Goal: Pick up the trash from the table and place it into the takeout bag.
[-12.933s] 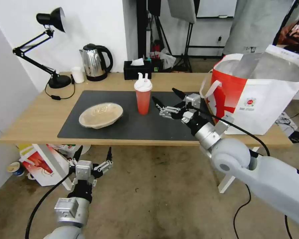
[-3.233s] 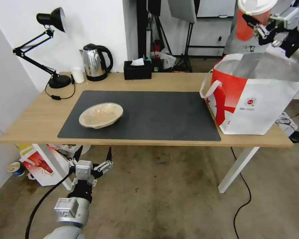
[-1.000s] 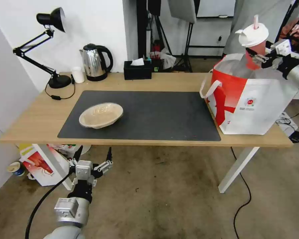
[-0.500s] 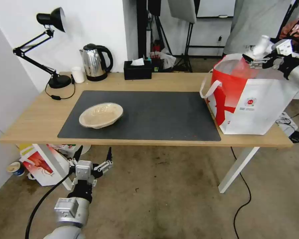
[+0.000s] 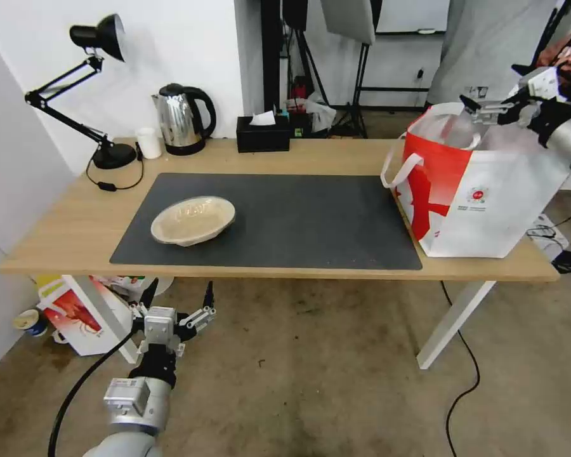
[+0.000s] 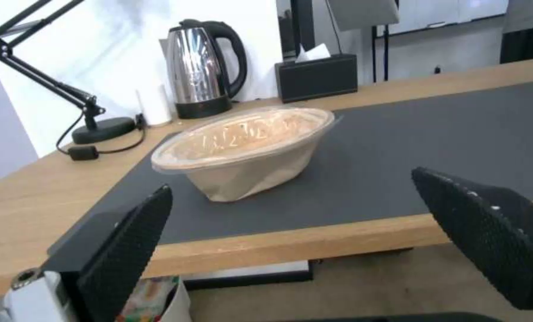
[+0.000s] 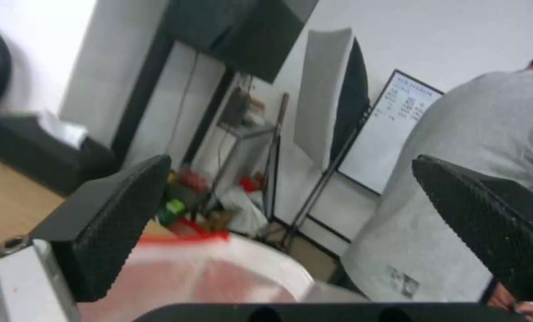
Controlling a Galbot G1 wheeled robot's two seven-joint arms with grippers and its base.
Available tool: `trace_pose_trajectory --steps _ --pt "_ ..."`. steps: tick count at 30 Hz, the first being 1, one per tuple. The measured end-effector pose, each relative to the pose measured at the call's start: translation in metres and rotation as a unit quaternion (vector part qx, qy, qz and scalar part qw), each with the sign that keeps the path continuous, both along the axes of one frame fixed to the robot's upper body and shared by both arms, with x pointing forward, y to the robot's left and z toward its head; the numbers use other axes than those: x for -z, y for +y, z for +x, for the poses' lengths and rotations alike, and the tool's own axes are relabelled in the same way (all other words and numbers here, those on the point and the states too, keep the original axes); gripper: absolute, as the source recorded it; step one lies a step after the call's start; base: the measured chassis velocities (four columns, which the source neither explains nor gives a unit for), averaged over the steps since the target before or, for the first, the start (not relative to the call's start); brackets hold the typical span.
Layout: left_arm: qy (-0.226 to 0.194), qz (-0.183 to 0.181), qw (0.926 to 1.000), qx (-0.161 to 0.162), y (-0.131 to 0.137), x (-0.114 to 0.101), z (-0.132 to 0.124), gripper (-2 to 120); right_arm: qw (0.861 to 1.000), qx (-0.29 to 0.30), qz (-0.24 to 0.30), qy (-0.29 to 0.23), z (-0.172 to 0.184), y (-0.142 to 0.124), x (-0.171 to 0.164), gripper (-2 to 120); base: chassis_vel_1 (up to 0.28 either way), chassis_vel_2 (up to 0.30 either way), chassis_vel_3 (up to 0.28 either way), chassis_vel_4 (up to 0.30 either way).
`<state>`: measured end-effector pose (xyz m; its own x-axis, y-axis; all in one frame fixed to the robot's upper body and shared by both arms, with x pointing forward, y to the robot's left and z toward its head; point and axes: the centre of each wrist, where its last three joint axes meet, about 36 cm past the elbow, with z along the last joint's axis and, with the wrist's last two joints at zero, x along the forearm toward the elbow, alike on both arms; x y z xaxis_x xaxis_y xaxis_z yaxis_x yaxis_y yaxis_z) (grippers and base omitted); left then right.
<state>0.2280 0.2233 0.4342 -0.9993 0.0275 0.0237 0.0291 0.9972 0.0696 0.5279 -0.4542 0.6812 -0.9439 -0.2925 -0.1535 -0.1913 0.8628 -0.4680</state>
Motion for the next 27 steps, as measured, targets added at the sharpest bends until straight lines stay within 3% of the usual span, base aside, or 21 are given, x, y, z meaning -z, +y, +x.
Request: trace_pose_trajectory --steps 4,7,9,12,13,20,27 --pt "0.0 0.0 1.0 0.0 0.0 0.0 0.0 100 1.0 -0.008 0.023 -0.007 -0.014 0.017 -0.011 100 0.0 0.0 0.0 0.0" --pt "0.0 0.0 1.0 0.0 0.0 0.0 0.0 100 0.998 -0.024 0.059 -0.018 -0.035 0.05 -0.019 100 0.0 0.0 0.0 0.0" --pt "0.0 0.0 1.0 0.0 0.0 0.0 0.0 100 0.997 -0.026 0.063 -0.02 -0.036 0.055 -0.02 100 0.0 0.0 0.0 0.0" --pt "0.0 0.0 1.0 0.0 0.0 0.0 0.0 100 0.993 -0.052 0.096 -0.037 -0.054 0.096 -0.016 100 0.0 0.0 0.0 0.0" --pt "0.0 0.0 1.0 0.0 0.0 0.0 0.0 100 0.993 -0.052 0.096 -0.037 -0.054 0.096 -0.016 100 0.0 0.0 0.0 0.0" --pt "0.0 0.0 1.0 0.0 0.0 0.0 0.0 100 0.981 -0.109 0.153 -0.055 -0.101 0.171 0.011 100 0.0 0.0 0.0 0.0" --pt "0.0 0.0 1.0 0.0 0.0 0.0 0.0 100 0.971 -0.15 0.175 -0.058 -0.135 0.199 0.042 100 0.0 0.0 0.0 0.0"
